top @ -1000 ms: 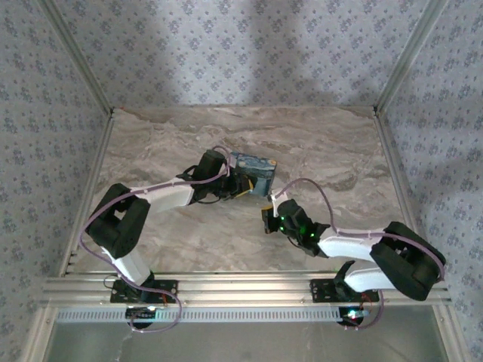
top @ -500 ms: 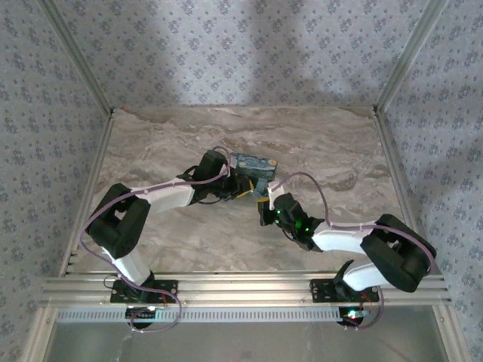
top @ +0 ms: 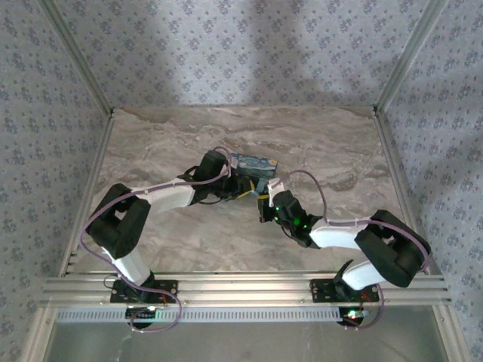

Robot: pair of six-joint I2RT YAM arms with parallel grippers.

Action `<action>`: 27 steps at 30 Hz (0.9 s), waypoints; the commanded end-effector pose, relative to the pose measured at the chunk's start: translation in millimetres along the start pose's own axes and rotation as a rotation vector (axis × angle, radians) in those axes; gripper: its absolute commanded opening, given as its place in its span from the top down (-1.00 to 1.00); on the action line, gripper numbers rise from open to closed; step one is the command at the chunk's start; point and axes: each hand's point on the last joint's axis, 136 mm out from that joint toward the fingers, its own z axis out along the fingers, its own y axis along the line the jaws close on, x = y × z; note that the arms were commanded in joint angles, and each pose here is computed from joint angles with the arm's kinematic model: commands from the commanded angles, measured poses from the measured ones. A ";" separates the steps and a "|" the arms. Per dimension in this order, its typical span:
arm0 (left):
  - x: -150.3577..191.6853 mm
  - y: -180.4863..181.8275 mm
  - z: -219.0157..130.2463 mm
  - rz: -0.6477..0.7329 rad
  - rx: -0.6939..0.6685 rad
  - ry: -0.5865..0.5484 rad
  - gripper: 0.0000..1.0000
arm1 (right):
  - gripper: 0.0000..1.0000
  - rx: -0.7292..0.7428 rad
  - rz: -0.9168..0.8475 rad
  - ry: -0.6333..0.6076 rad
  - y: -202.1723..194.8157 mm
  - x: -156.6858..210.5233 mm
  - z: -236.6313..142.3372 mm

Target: Unlock the padlock with the key

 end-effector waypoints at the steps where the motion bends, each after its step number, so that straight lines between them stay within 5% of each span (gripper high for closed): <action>1: -0.9 -22.8 -5.0 0.031 0.072 -0.006 0.57 | 1.00 0.004 0.027 -0.041 1.0 -14.1 3.8; 27: -1.7 -20.4 -3.5 0.027 0.062 -0.025 0.58 | 1.00 0.017 0.049 -0.005 -8.2 3.4 -2.2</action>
